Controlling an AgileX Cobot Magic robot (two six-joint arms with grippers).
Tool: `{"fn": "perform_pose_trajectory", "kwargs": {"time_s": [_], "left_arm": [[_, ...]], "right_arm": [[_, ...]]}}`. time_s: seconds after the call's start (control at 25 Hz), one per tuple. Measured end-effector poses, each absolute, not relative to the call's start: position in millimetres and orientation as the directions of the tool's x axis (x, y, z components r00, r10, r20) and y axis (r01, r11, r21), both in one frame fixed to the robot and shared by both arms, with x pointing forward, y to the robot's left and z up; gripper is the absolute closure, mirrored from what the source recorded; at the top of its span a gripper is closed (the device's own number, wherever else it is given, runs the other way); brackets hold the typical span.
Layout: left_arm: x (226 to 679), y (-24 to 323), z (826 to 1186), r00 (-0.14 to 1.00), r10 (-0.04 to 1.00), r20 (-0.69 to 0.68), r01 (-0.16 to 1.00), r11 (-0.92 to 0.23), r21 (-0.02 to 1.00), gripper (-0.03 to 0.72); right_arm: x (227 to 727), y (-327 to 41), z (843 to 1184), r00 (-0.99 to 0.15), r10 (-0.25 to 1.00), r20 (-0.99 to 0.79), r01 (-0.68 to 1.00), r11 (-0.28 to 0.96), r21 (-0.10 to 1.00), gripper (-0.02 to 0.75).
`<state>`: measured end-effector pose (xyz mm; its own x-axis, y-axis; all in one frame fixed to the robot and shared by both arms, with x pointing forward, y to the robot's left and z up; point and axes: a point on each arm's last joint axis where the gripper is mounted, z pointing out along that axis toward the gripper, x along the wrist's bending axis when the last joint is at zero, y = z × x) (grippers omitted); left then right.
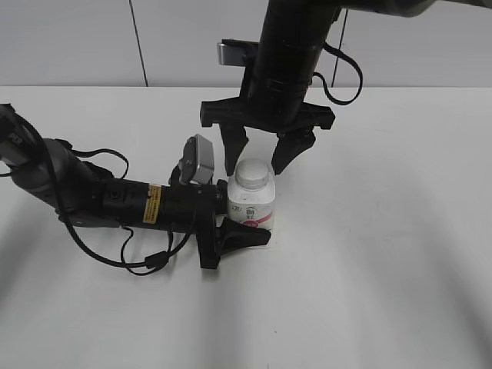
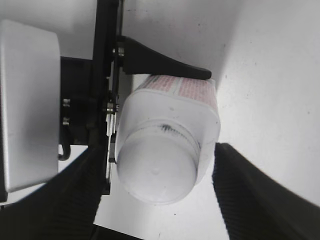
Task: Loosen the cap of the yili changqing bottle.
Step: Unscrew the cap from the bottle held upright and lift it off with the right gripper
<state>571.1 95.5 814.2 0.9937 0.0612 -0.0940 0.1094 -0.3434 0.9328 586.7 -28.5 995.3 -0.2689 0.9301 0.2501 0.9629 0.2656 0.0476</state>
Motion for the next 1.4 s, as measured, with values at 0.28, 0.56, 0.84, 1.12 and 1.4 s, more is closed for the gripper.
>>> {"fn": "perform_pose_trajectory", "kwargs": {"time_s": [0.28,0.56,0.84,1.12,1.4], "left_arm": [[571.1,95.5,814.2,0.994,0.061,-0.094,0.109,-0.343,0.933,0.284],[571.1,95.5,814.2,0.994,0.061,-0.094,0.109,-0.343,0.933,0.284],[571.1,95.5,814.3,0.994,0.062,-0.094,0.11,-0.343,0.933,0.284],[571.1,95.5,814.3,0.994,0.062,-0.095,0.111,-0.343,0.933,0.284],[571.1,95.5,814.3,0.994,0.062,-0.095,0.111,-0.343,0.933,0.284]], "right_arm": [[586.4,-28.1,995.4,-0.264,0.93,0.255,0.964,0.262,0.045,0.202],[587.5,-26.2,985.8,-0.255,0.932,0.258,0.966,0.259,0.02,0.204],[587.4,-26.1,985.8,-0.255,0.931,0.26,0.966,0.259,0.019,0.234],[587.6,-26.7,985.6,-0.257,0.933,0.253,0.965,0.261,0.02,0.337],[587.6,-26.7,985.6,-0.384,0.889,0.248,0.922,0.383,0.053,0.339]]}}
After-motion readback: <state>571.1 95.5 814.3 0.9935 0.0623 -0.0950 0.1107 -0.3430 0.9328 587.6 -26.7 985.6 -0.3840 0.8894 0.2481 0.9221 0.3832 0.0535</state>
